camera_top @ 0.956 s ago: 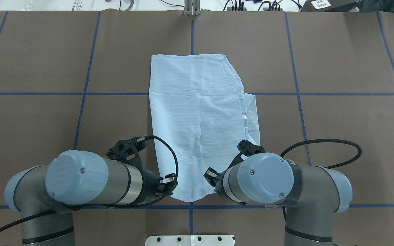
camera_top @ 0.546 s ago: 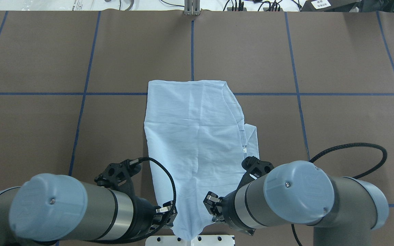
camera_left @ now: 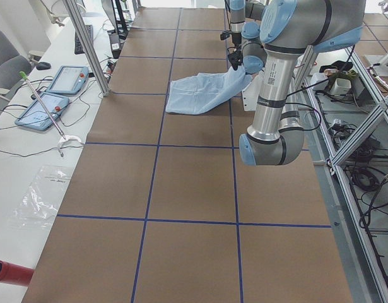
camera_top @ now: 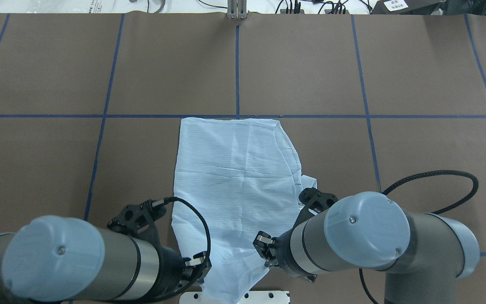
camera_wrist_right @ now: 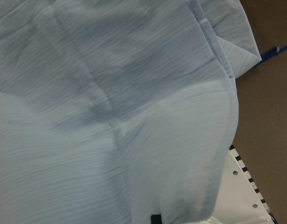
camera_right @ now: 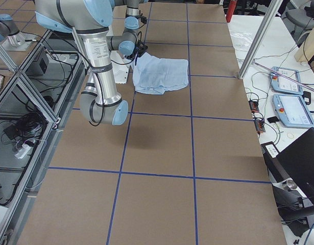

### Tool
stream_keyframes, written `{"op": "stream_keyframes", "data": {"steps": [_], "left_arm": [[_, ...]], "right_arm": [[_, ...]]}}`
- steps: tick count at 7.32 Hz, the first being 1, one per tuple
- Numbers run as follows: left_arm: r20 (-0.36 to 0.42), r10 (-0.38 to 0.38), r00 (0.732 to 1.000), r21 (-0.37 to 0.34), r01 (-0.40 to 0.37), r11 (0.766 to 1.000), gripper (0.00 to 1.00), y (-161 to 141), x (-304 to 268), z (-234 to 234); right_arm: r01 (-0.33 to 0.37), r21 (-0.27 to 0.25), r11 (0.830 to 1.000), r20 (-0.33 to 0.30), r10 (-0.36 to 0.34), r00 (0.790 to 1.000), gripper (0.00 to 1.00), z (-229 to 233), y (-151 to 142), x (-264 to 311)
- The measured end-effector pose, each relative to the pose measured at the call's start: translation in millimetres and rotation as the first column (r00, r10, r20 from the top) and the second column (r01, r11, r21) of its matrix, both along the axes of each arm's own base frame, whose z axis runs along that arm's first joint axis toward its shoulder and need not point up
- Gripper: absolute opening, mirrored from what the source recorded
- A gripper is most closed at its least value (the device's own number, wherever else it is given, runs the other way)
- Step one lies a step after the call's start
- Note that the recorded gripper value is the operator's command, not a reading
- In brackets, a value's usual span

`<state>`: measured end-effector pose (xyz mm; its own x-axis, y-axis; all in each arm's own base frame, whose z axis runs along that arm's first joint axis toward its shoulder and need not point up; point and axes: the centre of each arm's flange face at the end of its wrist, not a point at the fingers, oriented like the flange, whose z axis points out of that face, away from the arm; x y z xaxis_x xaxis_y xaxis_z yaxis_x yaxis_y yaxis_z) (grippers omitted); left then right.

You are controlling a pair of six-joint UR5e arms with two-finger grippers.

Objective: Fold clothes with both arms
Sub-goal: 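Lift the near edge with both grippers and fold it over toward the far edge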

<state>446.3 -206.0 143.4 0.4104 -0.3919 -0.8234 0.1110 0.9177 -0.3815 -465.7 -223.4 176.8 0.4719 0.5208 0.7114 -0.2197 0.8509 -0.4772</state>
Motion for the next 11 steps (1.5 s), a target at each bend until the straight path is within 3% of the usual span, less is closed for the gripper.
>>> {"op": "stream_keyframes", "data": {"steps": [2, 5, 8, 11], "left_arm": [[0.036, -0.107, 0.994, 0.068, 0.104, 0.992, 0.00, -77.2, 1.9, 16.2], [0.021, -0.215, 0.976, 0.109, 0.212, 0.971, 0.00, -165.1, 21.4, 56.1], [-0.025, -0.248, 0.968, 0.122, 0.249, 0.961, 0.00, -218.2, 73.7, 99.0], [-0.030, -0.289, 0.957, 0.149, 0.290, 0.945, 0.00, -254.9, 60.7, 111.4]], "right_arm": [[-0.085, 0.136, 0.987, -0.033, 0.091, 0.995, 0.00, 2.8, -42.6, -12.6], [-0.142, 0.246, 0.959, -0.117, 0.175, 0.978, 0.00, 11.5, -134.5, -35.4], [-0.214, 0.270, 0.939, -0.118, 0.253, 0.960, 0.00, 32.8, -218.9, -51.1], [-0.235, 0.269, 0.934, -0.122, 0.275, 0.954, 0.00, 32.2, -245.8, -58.8]]}}
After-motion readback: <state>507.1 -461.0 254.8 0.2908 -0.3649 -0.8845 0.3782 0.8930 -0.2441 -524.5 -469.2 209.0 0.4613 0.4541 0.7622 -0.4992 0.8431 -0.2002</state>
